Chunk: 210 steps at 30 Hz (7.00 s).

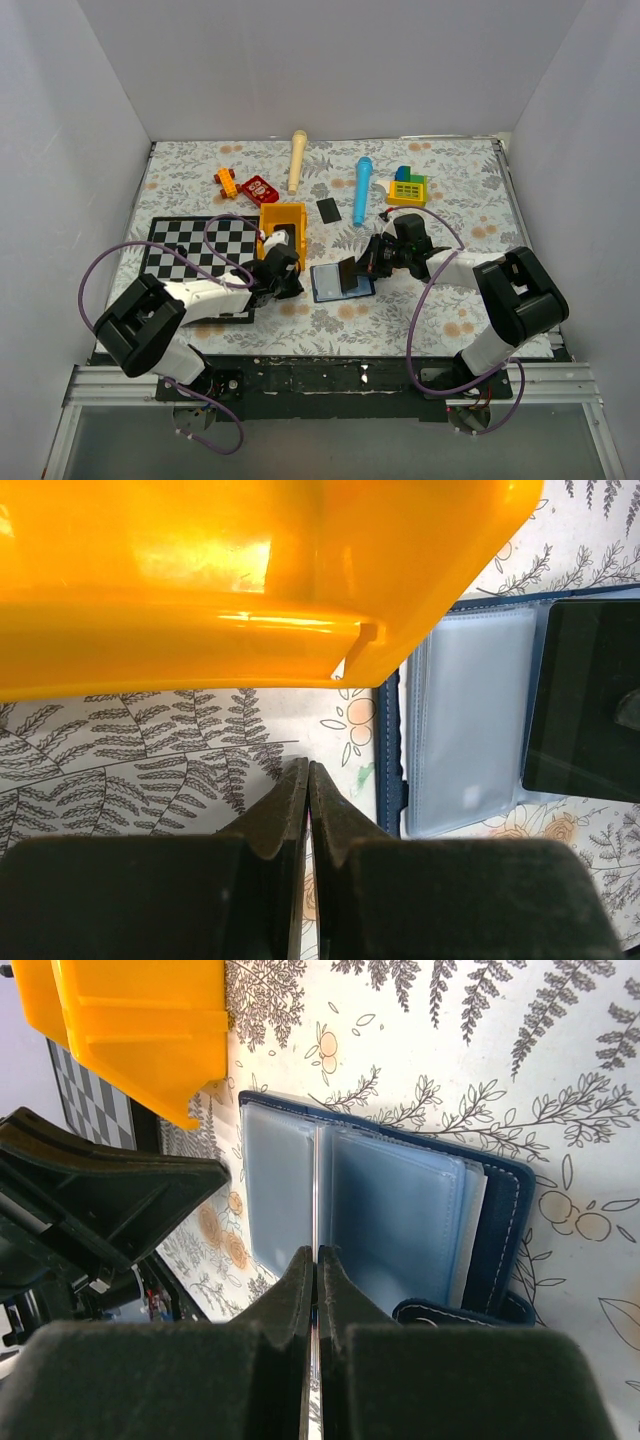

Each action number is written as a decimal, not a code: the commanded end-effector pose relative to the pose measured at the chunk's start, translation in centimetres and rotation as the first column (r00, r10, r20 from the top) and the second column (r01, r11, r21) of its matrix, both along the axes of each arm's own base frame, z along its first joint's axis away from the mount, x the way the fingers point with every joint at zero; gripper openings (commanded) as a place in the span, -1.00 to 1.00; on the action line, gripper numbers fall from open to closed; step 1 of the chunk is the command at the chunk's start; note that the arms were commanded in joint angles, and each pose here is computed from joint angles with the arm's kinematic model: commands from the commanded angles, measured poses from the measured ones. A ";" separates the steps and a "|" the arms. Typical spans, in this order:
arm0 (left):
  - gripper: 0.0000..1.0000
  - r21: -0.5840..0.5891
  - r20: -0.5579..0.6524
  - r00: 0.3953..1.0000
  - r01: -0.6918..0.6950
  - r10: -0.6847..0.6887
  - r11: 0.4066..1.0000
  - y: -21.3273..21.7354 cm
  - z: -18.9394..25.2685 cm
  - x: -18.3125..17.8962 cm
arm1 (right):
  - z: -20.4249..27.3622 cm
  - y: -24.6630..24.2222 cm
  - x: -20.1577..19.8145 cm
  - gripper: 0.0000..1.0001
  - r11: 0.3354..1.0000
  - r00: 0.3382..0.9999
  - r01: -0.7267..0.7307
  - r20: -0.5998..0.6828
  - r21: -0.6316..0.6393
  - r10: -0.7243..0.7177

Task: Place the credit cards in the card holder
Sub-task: Adjust the storage box at the center of the board.

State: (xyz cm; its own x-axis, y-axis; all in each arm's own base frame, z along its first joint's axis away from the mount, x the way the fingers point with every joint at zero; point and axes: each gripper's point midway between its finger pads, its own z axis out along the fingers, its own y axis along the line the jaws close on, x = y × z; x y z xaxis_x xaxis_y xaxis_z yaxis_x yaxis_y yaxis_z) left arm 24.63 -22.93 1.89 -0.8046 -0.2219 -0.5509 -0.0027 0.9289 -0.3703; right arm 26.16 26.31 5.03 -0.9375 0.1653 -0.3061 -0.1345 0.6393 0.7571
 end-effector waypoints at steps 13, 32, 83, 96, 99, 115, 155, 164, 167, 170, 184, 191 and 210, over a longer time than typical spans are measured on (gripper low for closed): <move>-1.00 -0.018 0.011 0.999 0.046 -0.046 0.999 -1.9 0.0 1.0 | -0.7 0.4 -0.6 -0.97 0.999 0.999 -0.012 -0.044 0.051 0.015; -1.00 -0.031 -0.003 0.998 0.068 -0.068 0.997 -2.6 -0.7 0.8 | -0.1 0.8 -0.8 -0.97 0.995 0.999 -0.036 -0.035 0.092 0.039; -1.00 -0.011 -0.015 0.997 0.077 -0.077 0.997 -2.7 -1.0 0.9 | -2.2 0.5 -0.9 -0.97 0.995 0.996 -0.091 -0.016 0.043 0.091; -1.00 -0.012 -0.010 0.998 0.064 -0.064 0.998 -2.4 -0.9 0.9 | -1.4 0.0 -0.4 -0.97 0.996 0.997 -0.083 0.001 0.032 0.083; -1.00 -0.012 -0.008 0.998 0.065 -0.065 0.998 -2.5 -0.8 0.9 | -1.5 -0.1 -0.3 -0.97 0.996 0.997 -0.081 0.000 0.032 0.081; -1.00 -0.014 -0.011 0.997 0.070 -0.071 0.997 -2.6 -0.8 1.0 | -1.7 0.2 0.8 -0.97 0.997 0.998 -0.065 0.003 0.036 0.065; -1.00 -0.017 -0.023 0.997 0.075 -0.075 0.997 -2.7 -1.1 0.8 | -2.5 3.0 -1.7 -0.97 0.982 0.991 -0.101 -0.072 0.162 0.113; -1.00 -0.021 -0.018 0.997 0.079 -0.080 0.997 -2.9 -0.9 0.9 | -2.8 4.7 -2.3 -0.97 0.979 0.988 -0.119 -0.077 0.162 0.133; -1.00 -0.021 -0.018 0.997 0.079 -0.080 0.997 -2.9 -0.9 0.8 | -3.0 4.9 -2.2 -0.96 0.981 0.989 -0.114 -0.080 0.154 0.128; -1.00 -0.021 -0.017 0.997 0.078 -0.079 0.997 -2.8 -0.9 0.8 | -2.7 4.9 -2.3 -0.64 0.982 0.989 -0.112 -0.079 0.154 0.125; -1.00 -0.015 -0.019 0.997 0.075 -0.076 0.997 -2.6 -1.1 0.7 | 0.0 1.8 -1.6 -0.08 0.987 0.993 -0.119 -0.001 -0.106 0.119; -1.00 -0.015 -0.023 0.997 0.077 -0.078 0.997 -2.7 -1.2 0.7 | -0.2 -0.5 -1.3 -0.07 0.963 0.995 -0.092 0.023 -0.252 0.101; -1.00 -0.015 0.017 0.995 0.094 -0.094 0.995 -3.8 0.0 2.2 | -0.2 0.4 -0.2 -0.97 0.969 0.996 -0.078 0.029 -0.236 0.087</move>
State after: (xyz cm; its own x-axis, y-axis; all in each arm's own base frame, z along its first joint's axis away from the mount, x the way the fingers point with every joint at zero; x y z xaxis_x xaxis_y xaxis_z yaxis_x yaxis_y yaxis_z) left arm 26.72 -26.40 1.96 -0.8069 -0.1881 -0.5599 0.0716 0.9098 -0.4088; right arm 24.56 25.47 3.46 -0.9455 0.0010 -0.3256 -0.1916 0.8070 0.5587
